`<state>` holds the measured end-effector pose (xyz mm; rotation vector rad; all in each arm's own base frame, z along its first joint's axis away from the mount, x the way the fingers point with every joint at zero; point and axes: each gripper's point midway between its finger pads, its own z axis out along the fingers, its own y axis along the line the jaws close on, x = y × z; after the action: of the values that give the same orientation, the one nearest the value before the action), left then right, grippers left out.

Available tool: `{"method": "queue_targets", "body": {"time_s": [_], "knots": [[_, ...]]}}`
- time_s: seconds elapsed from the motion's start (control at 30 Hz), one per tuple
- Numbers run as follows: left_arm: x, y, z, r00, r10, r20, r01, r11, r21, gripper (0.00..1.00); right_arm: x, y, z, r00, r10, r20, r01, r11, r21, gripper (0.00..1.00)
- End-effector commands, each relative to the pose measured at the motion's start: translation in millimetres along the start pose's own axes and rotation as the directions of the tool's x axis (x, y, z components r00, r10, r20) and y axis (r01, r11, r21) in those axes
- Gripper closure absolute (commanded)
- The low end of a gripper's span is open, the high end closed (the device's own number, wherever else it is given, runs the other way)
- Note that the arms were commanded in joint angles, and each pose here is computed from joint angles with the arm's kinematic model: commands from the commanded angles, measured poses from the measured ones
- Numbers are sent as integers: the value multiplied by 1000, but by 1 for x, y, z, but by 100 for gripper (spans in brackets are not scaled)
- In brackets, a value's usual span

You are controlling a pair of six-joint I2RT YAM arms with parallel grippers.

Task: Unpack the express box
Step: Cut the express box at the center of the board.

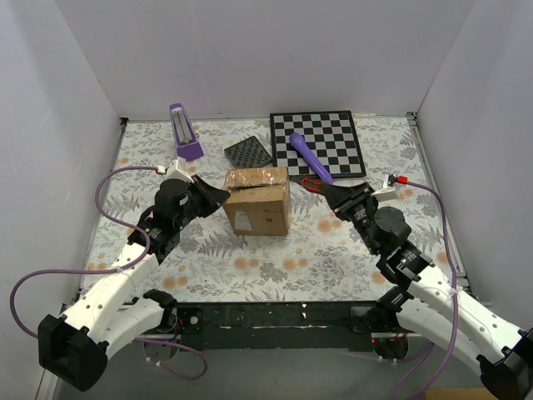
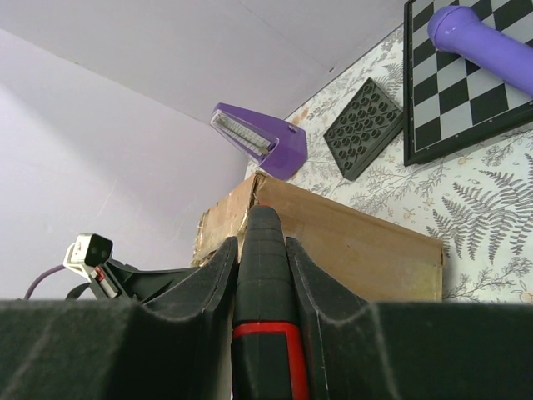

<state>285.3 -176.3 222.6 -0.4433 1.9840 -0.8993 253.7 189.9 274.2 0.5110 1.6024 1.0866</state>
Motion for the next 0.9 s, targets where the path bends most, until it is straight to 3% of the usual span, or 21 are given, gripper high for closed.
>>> {"method": "queue_targets", "body": {"time_s": [0.0,0.57,0.87], "knots": [[-18,-20,-7,998,-24,60,21,998,65,100,-14,30,2,996,83,41,-78,991,-106,99],[-15,-18,-7,998,-27,56,23,998,62,100,-22,28,12,991,94,99,-85,992,-89,99],[-14,-16,-6,998,-34,52,31,998,57,100,-16,27,14,993,91,75,-84,992,-89,99]]}}
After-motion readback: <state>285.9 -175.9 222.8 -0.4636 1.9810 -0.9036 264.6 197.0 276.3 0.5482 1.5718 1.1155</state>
